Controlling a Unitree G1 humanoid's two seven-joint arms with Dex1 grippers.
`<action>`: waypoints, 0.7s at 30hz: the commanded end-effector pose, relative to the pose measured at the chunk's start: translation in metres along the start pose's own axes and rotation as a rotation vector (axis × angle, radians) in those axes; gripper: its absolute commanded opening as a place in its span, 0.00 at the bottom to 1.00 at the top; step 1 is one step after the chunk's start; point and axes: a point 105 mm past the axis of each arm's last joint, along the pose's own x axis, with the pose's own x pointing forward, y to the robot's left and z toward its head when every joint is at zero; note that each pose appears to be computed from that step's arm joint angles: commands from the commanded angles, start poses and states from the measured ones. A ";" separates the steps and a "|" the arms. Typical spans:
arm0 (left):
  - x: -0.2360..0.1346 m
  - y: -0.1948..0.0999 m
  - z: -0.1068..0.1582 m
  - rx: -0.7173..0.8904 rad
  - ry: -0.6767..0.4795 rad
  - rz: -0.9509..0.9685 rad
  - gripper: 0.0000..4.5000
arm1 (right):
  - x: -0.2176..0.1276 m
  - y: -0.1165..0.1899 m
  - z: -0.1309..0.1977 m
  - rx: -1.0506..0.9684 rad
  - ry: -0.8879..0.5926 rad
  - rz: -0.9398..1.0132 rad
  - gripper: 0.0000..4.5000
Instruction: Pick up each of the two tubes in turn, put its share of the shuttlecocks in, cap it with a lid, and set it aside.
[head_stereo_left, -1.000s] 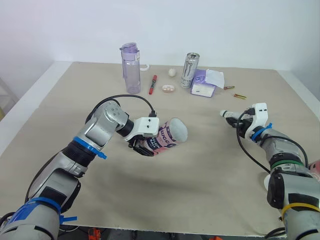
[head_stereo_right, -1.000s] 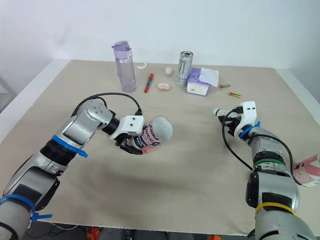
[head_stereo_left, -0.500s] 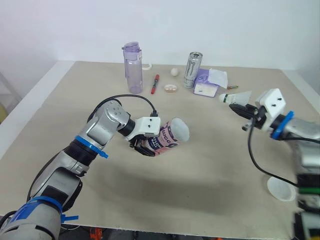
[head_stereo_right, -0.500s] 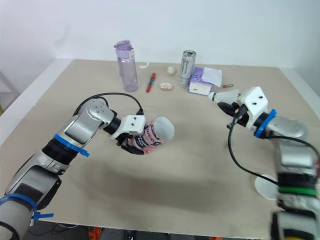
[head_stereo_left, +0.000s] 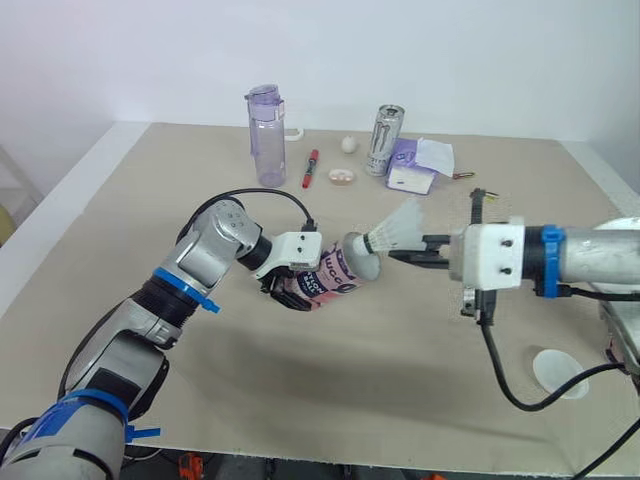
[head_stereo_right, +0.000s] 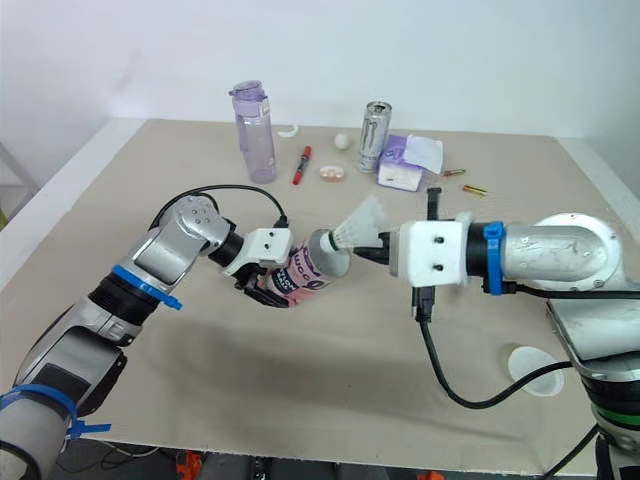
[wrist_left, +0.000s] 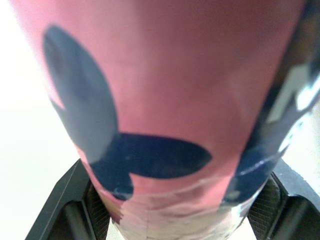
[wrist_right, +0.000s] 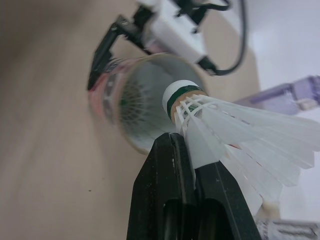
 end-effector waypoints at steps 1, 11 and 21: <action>0.005 -0.001 -0.002 -0.002 0.013 -0.008 0.68 | 0.000 -0.004 0.004 -0.059 -0.006 0.004 0.08; 0.006 -0.002 -0.002 -0.006 0.009 -0.005 0.68 | -0.018 -0.024 0.019 0.111 -0.131 -0.085 0.88; 0.009 -0.003 0.007 0.040 0.005 -0.016 0.68 | -0.018 -0.047 -0.002 0.422 -0.124 -0.081 0.74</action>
